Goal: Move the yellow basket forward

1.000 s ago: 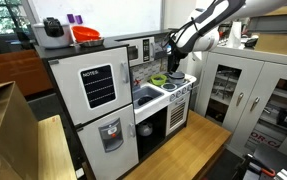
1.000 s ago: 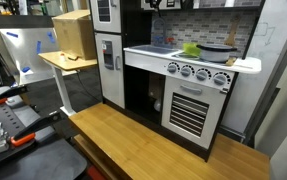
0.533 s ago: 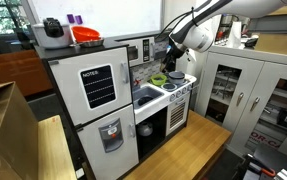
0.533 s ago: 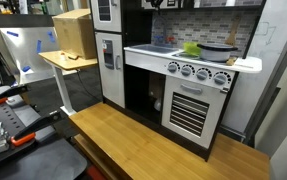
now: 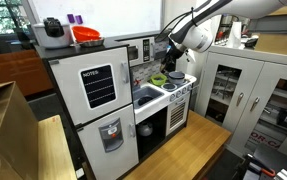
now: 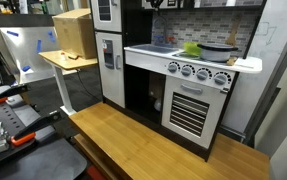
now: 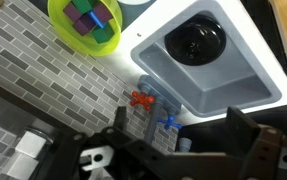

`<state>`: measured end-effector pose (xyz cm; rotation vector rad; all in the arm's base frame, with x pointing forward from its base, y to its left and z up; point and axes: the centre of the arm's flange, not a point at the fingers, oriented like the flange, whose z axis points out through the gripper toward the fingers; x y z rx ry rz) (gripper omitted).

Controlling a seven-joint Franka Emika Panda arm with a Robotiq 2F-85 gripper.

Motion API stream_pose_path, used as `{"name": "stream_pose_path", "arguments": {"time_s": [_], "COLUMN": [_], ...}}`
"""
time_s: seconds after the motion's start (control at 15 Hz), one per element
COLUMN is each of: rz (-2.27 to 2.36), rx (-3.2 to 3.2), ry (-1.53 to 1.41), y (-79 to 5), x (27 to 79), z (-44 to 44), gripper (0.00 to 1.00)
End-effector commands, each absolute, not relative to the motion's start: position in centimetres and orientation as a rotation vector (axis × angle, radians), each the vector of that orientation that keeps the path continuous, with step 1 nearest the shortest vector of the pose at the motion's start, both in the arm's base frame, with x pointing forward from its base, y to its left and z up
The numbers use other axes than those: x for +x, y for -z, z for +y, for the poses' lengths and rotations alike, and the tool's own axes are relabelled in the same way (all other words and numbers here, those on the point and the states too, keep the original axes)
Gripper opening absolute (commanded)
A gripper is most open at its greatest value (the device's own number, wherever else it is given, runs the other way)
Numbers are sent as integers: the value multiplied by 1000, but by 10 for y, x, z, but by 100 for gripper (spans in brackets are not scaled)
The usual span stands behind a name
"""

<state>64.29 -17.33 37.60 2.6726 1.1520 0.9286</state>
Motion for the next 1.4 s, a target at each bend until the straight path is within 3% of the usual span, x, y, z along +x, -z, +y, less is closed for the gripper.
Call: {"name": "stream_pose_path", "arguments": {"time_s": [0.0,1.33], "rz": [1148,1292], "rx": [2698,2841], "ry": [-904,-734], "y": [-375,-313], "x": [652,711], "z": [-177,-261], "gripper": [100,100]}}
